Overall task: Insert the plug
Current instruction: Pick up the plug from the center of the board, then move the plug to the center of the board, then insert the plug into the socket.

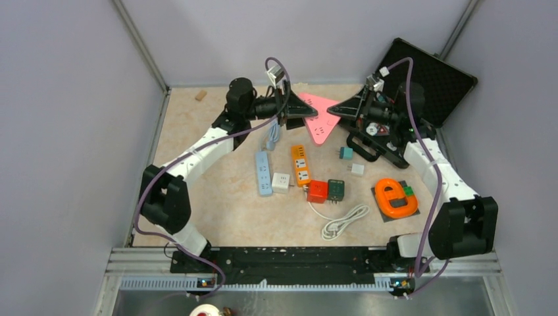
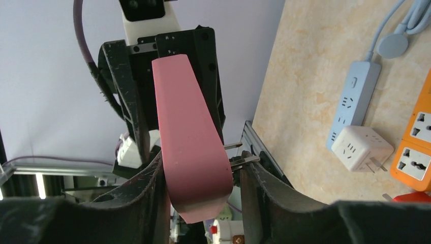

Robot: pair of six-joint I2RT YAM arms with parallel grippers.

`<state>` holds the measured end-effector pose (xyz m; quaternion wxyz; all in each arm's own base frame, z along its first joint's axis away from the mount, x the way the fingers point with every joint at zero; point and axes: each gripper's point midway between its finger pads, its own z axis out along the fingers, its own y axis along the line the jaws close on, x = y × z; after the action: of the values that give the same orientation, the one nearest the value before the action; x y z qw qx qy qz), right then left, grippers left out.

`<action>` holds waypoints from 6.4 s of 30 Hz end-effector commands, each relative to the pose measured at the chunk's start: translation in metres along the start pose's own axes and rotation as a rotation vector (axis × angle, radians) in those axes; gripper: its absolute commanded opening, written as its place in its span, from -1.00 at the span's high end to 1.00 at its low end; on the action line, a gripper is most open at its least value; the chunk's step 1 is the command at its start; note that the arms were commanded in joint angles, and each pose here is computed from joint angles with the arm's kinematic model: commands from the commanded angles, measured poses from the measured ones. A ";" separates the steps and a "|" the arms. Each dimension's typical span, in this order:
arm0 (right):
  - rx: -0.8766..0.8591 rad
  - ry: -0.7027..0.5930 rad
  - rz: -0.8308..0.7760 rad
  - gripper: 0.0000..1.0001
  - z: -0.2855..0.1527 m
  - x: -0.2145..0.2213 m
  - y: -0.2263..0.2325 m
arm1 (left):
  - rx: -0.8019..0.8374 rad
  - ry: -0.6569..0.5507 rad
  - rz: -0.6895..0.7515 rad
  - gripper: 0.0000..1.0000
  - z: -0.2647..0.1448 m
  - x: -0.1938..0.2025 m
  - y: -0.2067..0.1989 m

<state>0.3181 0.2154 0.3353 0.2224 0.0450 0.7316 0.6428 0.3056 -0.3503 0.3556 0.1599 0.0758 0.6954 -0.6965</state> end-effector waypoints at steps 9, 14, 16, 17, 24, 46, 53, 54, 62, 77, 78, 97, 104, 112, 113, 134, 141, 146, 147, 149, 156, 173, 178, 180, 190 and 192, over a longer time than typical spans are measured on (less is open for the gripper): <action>-0.073 -0.163 -0.083 1.00 -0.009 -0.011 0.038 | 0.150 -0.203 -0.060 -0.22 -0.011 -0.008 -0.028; -0.059 -0.166 -0.076 1.00 -0.008 -0.012 0.034 | 0.107 -0.213 -0.041 -0.20 -0.004 -0.010 -0.027; -0.057 -0.164 -0.072 1.00 -0.009 -0.010 0.032 | 0.096 -0.222 -0.034 -0.20 -0.003 -0.013 -0.027; -0.055 -0.165 -0.070 1.00 -0.009 -0.010 0.031 | 0.092 -0.223 -0.034 -0.18 -0.001 -0.015 -0.026; -0.039 -0.165 -0.053 1.00 -0.008 -0.009 0.022 | 0.056 -0.224 -0.050 0.59 0.004 -0.019 -0.019; 0.476 0.172 -0.088 -0.53 0.031 0.031 -0.146 | -0.746 -0.254 0.011 1.00 -0.102 -0.004 0.117; 0.568 0.449 -0.217 -0.03 0.075 0.069 -0.167 | -0.911 -0.177 -0.013 1.00 -0.117 0.011 0.172; 0.578 0.490 -0.228 0.05 0.078 0.078 -0.169 | -0.927 -0.166 -0.018 1.00 -0.118 0.013 0.179; 0.735 0.748 -0.302 0.50 0.056 0.143 -0.191 | -1.003 -0.110 -0.057 1.00 -0.116 0.012 0.218; 1.087 0.765 -0.400 0.62 -0.036 0.145 -0.219 | -1.333 -0.019 -0.081 1.00 -0.181 0.056 0.266; 1.101 0.766 -0.393 0.62 -0.038 0.144 -0.222 | -1.348 -0.017 -0.079 1.00 -0.185 0.058 0.266; 0.935 0.617 -0.415 1.00 0.026 0.087 -0.197 | -1.633 0.032 -0.039 1.00 -0.256 0.089 0.265; 0.851 0.623 -0.424 0.10 0.061 0.081 -0.199 | -1.570 -0.008 -0.032 1.00 -0.252 0.074 0.251; 0.731 0.722 -0.408 0.22 0.102 0.109 -0.197 | -1.453 -0.133 0.020 1.00 -0.233 0.034 0.215; 0.715 0.743 -0.399 0.27 0.106 0.116 -0.198 | -1.447 -0.157 0.035 1.00 -0.234 0.028 0.208; 0.420 1.032 -0.480 0.15 0.135 0.222 -0.165 | -1.087 -0.548 0.352 1.00 -0.228 -0.016 0.110; 0.358 0.738 -0.457 -0.35 0.120 0.153 -0.128 | -1.005 -0.474 0.381 1.00 -0.211 -0.014 0.124; 0.424 0.621 -0.399 -0.45 0.095 0.118 -0.132 | -0.911 -0.365 0.362 1.00 -0.188 -0.014 0.138; 0.434 0.607 -0.379 -0.45 0.090 0.114 -0.135 | -0.887 -0.341 0.351 1.00 -0.182 -0.014 0.142; 0.438 0.579 -0.350 -0.47 0.081 0.107 -0.139 | -0.815 -0.273 0.327 1.00 -0.166 -0.012 0.148; 0.433 0.499 -0.272 -0.57 0.060 0.090 -0.144 | -0.592 -0.042 0.105 1.00 -0.119 0.003 0.171; 0.447 0.466 -0.106 -0.67 0.053 0.072 -0.168 | -0.337 0.302 -0.186 1.00 -0.105 0.062 0.188; 0.480 0.473 -0.076 -0.61 0.053 0.067 -0.181 | -0.351 0.378 -0.248 1.00 -0.112 0.079 0.199; 0.493 0.480 -0.071 -0.58 0.055 0.065 -0.187 | -0.339 0.392 -0.263 1.00 -0.113 0.083 0.199; 0.379 0.532 0.008 -0.45 0.075 0.071 -0.187 | -0.276 0.386 -0.228 1.00 -0.108 0.073 0.182; 0.344 0.552 0.023 -0.44 0.078 0.076 -0.183 | -0.254 0.383 -0.218 1.00 -0.106 0.070 0.176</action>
<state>0.3135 0.2652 0.1059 -0.0129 -0.0603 0.8906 0.4505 0.2813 -0.2429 0.1311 -0.0656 0.0792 0.8307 -0.5472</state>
